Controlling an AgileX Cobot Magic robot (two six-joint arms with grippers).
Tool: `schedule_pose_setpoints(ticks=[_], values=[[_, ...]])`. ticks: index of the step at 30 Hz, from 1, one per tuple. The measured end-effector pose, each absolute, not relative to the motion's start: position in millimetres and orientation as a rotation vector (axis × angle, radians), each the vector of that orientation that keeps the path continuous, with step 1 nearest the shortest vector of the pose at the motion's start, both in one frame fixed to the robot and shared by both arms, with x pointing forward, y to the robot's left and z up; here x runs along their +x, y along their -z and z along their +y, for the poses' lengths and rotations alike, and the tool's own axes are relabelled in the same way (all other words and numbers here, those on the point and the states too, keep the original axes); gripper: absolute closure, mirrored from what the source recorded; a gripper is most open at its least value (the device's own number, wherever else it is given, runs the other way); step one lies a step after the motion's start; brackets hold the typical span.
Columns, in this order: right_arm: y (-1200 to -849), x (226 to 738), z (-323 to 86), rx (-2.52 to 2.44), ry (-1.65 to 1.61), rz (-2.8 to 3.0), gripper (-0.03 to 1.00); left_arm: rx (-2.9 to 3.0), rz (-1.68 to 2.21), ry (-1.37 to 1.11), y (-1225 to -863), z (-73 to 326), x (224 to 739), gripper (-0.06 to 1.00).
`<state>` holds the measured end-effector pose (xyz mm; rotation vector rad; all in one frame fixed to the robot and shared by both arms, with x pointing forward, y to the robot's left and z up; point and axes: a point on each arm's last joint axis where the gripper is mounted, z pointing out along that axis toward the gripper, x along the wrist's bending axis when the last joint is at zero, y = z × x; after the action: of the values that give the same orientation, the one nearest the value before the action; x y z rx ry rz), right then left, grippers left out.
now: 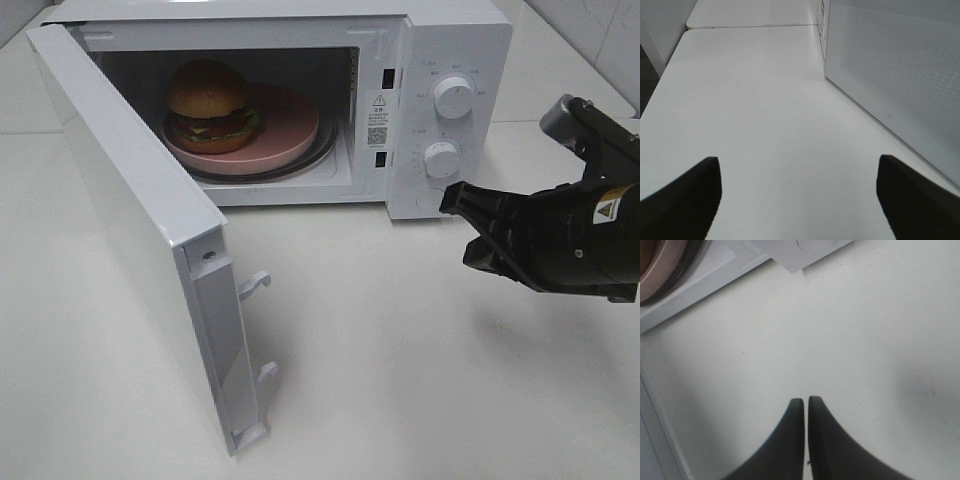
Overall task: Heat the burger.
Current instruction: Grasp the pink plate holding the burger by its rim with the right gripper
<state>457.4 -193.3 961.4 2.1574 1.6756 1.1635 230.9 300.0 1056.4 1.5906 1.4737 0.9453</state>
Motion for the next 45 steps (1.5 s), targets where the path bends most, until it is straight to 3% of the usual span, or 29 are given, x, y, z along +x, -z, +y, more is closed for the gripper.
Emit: schedule_pose_setpoints(ticks=[17,34,40,41,43,44,45], values=[[-979,446,-192,1.885,-0.868,2.129,0.92,1.591,1.474,-0.945,-1056,300,231,0.17],[-1018,461,-190,1.179,-0.596,2.487,0.85,1.591,1.474,-0.945,-1056,300,231,0.17],[-1018,460,-191,0.834,-0.511,2.588,0.75,1.591,1.474,-0.945,-1056,300,231,0.17],[-1019,460,-191,0.7,-0.481,2.614,0.68,1.591,1.474,-0.945,-1056,300,231,0.17],[-1019,460,-191,0.649,-0.47,2.622,0.65,1.591,1.474,-0.945,-1056,300,231,0.17],[-1019,460,-192,0.536,-0.438,2.636,0.56,1.591,1.474,-0.945,-1056,300,231,0.17],[-1019,460,-192,0.536,-0.438,2.636,0.56,1.591,1.474,-0.945,-1056,300,231,0.17]])
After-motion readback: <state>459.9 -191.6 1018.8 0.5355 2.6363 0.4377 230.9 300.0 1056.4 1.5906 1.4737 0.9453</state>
